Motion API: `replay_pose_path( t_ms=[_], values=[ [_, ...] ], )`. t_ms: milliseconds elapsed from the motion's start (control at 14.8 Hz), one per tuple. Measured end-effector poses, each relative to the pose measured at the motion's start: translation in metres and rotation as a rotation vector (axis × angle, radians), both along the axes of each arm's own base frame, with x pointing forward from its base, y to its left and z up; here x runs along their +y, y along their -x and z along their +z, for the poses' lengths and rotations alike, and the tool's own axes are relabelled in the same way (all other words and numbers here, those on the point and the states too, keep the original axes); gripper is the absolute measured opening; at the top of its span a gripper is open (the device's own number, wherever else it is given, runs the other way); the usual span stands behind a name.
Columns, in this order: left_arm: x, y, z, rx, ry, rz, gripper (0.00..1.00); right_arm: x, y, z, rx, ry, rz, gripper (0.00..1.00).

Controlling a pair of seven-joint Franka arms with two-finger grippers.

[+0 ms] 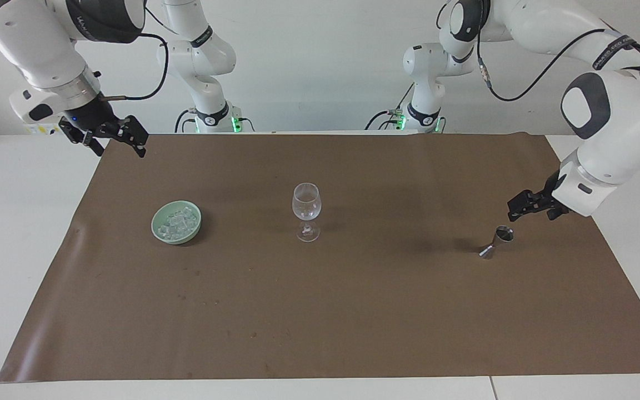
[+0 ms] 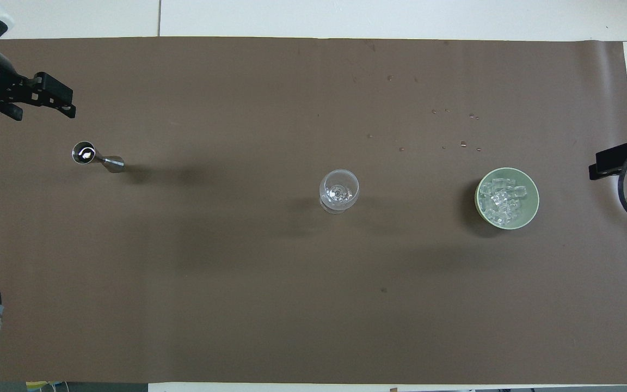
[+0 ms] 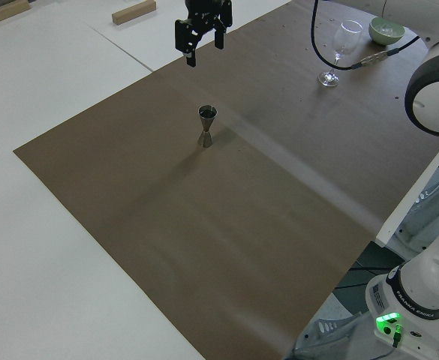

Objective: Pour wine and add ice with both arms
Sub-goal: 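Move the left gripper toward the silver jigger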

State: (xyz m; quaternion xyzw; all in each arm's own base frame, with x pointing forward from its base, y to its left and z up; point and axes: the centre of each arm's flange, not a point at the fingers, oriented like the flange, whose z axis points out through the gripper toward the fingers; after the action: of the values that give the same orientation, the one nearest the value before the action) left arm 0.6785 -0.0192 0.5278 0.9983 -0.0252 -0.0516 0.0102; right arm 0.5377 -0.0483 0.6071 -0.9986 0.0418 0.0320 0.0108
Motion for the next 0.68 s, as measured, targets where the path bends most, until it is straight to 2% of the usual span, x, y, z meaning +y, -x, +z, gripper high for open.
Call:
replay_pose_path(
  t_ms=[203,406,676],
  values=[
    [0.006,0.002,0.001,0.025,0.014,0.032,1.00,0.000,0.000,0.000,0.000,0.000,0.000,1.00],
    [0.031,0.014,0.000,0.085,0.026,0.235,1.00,0.000,0.000,0.000,0.000,0.000,0.000,1.00],
    [0.046,0.038,-0.015,0.190,0.016,0.506,1.00,0.000,0.000,0.000,0.000,0.000,0.000,1.00]
  ],
)
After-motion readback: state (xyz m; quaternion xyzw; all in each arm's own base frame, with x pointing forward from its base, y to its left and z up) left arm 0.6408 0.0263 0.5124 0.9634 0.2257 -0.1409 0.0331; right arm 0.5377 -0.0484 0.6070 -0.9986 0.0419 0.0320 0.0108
